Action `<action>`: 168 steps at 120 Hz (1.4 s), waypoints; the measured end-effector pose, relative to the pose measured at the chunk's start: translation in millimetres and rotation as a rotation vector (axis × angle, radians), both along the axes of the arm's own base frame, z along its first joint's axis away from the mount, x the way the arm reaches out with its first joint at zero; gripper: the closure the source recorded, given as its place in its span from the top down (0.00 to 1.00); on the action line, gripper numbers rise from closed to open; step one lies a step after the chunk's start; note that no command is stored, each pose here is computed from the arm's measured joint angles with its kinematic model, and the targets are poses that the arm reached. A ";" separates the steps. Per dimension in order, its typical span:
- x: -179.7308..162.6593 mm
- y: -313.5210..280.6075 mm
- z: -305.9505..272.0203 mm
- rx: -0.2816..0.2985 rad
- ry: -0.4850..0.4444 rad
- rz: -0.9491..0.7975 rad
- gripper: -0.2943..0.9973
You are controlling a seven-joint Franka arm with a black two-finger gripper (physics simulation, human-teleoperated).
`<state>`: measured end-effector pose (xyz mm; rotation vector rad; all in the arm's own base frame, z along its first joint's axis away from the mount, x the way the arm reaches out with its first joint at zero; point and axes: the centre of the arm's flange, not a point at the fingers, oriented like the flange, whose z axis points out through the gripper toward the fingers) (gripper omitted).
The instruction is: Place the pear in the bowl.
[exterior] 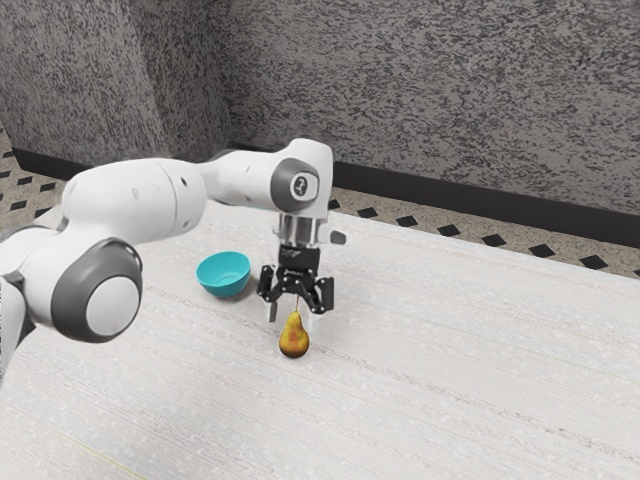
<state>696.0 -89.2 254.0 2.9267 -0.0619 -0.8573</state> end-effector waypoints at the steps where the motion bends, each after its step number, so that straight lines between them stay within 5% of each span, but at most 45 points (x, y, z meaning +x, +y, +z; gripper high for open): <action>1: -0.1 -0.1 -1.0 -0.002 0.002 0.000 0.77; 86: -8.4 -3.4 -19.0 -0.051 0.049 0.000 0.76; 148: -8.4 -0.5 -9.2 -0.038 0.045 -0.011 0.29; 168: -8.4 9.7 7.9 -0.021 0.046 -0.006 0.30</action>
